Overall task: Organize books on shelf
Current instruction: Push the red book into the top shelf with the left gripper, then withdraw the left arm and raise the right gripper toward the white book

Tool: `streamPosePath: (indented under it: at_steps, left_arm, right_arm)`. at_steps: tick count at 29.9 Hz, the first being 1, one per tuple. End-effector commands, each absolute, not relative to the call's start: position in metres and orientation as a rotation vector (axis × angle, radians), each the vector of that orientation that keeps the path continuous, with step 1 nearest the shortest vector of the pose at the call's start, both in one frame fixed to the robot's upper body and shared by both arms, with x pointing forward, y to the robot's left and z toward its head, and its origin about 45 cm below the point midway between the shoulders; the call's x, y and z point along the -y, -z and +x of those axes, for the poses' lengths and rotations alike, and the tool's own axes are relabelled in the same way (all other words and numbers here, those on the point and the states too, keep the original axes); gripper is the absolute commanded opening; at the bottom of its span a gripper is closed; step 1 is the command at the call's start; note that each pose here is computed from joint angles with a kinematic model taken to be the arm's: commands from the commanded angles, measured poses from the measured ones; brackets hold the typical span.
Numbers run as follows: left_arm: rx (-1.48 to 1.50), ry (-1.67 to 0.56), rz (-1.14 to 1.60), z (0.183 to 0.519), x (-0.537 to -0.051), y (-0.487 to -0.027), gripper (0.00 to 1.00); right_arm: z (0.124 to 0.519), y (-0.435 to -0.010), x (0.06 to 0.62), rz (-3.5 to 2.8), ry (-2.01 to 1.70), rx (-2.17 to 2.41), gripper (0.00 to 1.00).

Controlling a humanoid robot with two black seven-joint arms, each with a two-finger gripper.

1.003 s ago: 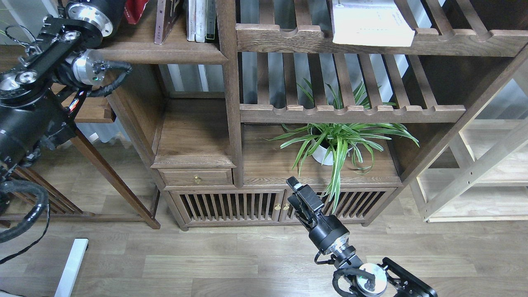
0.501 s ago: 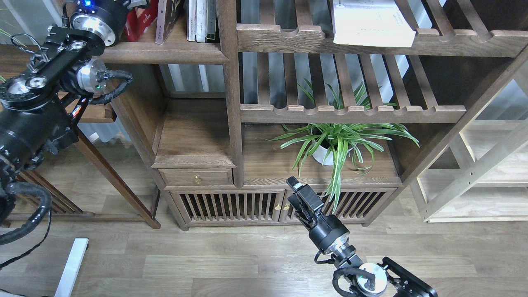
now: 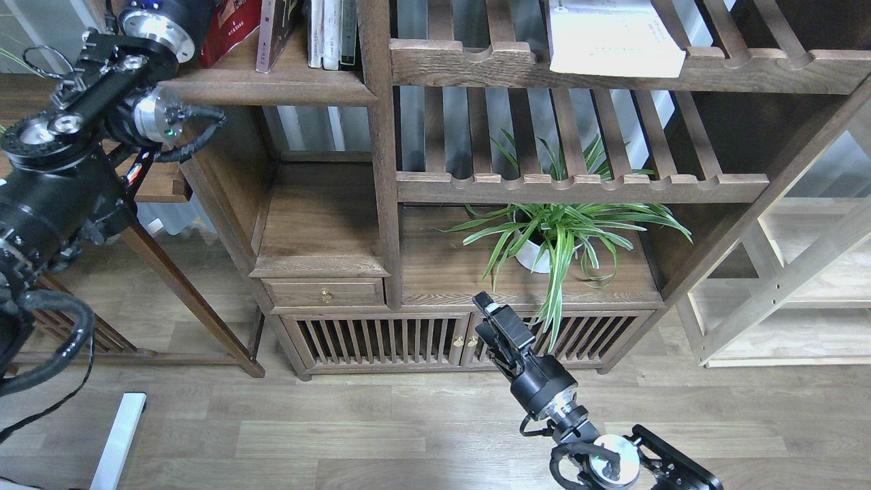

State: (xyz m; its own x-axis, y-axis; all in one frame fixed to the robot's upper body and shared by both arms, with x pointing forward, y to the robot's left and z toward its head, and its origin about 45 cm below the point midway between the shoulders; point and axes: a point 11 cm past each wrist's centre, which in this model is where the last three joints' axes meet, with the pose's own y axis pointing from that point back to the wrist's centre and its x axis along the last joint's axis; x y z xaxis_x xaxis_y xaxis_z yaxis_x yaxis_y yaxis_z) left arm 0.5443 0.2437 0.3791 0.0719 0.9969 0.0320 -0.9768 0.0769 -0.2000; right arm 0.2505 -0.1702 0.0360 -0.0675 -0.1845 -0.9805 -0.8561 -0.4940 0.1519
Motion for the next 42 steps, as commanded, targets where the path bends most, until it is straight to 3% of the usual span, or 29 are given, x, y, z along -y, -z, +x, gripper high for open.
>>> streamPosePath:
  at_steps: [1,19,32,42]
  left_arm:
    - [0.176,-1.49,-0.172,0.546,-0.243,-0.394,0.36]
    - [0.207,-1.431,-0.345,0.549,-0.22,-0.476,0.4]
    - [0.208,-1.207,-0.435,0.526,-0.213,-0.44,0.84]
    - [0.168,-1.048,-0.596,0.485,-0.235,-0.435,0.95]
  right_arm:
    - [0.251,-0.036,0.177,-1.677,-1.601,-1.133,0.99]
    - [0.261,-0.04,0.211,-1.698,-1.536,-1.201,0.99]
    - [0.284,-0.057,0.242,-1.604,-1.412,-1.236,0.98]
    - [0.302,-0.073,0.277,-1.482,-1.29,-1.266,0.98]
